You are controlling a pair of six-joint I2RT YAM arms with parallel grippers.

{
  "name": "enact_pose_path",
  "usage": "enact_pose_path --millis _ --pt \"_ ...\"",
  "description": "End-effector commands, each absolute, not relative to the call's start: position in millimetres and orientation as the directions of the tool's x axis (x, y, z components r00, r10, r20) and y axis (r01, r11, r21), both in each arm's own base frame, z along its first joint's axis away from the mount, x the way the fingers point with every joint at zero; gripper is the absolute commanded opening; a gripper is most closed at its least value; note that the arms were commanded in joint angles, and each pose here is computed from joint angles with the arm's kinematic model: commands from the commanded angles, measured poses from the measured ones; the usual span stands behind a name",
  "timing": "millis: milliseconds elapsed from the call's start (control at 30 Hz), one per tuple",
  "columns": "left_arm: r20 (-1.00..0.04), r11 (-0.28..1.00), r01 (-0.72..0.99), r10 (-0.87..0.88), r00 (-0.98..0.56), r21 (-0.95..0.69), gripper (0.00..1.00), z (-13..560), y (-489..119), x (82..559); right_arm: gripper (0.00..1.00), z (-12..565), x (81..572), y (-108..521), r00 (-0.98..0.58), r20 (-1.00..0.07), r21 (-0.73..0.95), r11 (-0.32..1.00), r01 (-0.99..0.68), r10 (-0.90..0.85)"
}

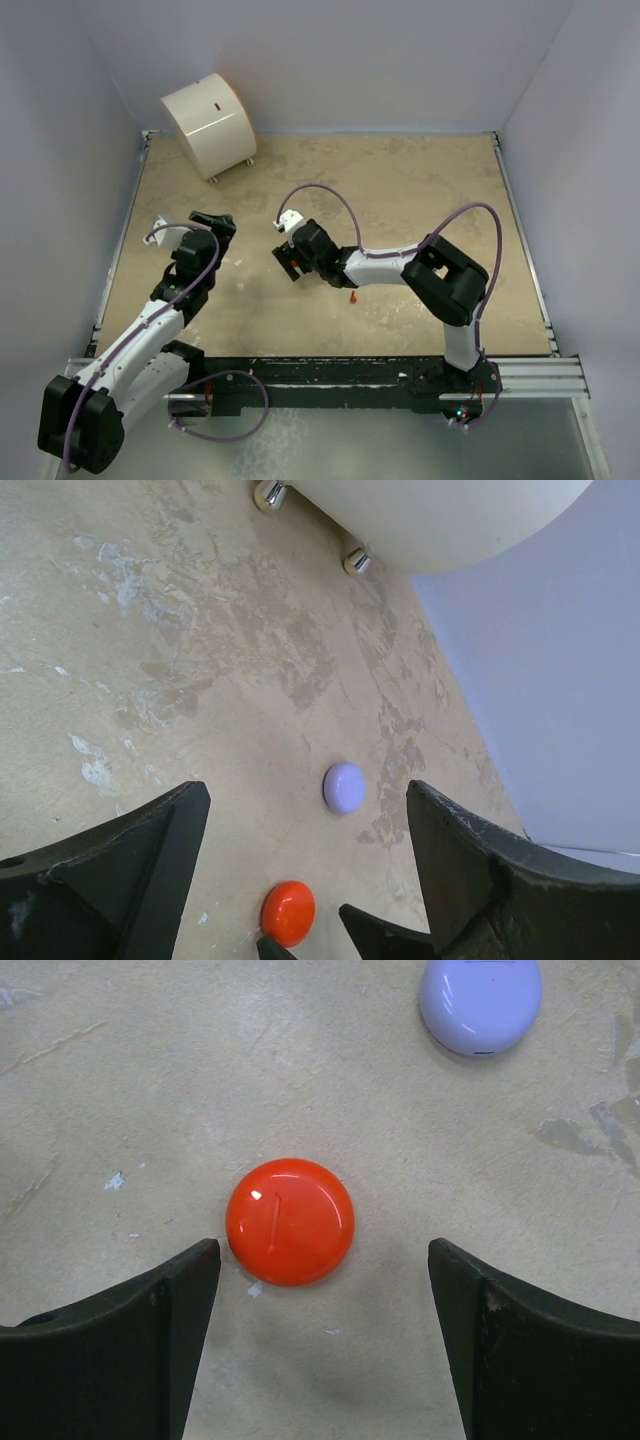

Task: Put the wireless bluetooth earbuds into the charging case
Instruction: Pick up the charging case at the center of the board.

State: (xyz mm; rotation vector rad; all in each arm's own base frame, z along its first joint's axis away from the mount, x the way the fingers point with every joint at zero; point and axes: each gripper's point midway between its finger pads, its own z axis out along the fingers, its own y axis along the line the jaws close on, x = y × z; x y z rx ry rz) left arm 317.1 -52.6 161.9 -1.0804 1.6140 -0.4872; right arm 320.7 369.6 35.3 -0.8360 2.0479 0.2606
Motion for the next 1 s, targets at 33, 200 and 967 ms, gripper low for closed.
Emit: enact_pose_path --millis 33,200,967 --pt "-0.555 0.508 -0.394 -0.832 0.008 -0.766 0.79 167.0 -47.6 317.7 0.86 53.1 332.4 389.2 -0.330 -0.837 -0.122 0.735 -0.667 -0.437" --pt "-0.553 0.506 -0.393 -0.833 0.006 -0.768 0.79 166.8 -47.7 318.4 0.86 47.5 340.9 389.9 -0.363 -0.833 -0.116 0.773 -0.624 -0.418" --pt "-0.542 0.498 -0.404 -0.840 -0.006 -0.767 0.79 156.8 -45.8 318.4 0.87 29.4 371.4 347.5 -0.538 -0.788 -0.034 0.895 -0.445 -0.298"
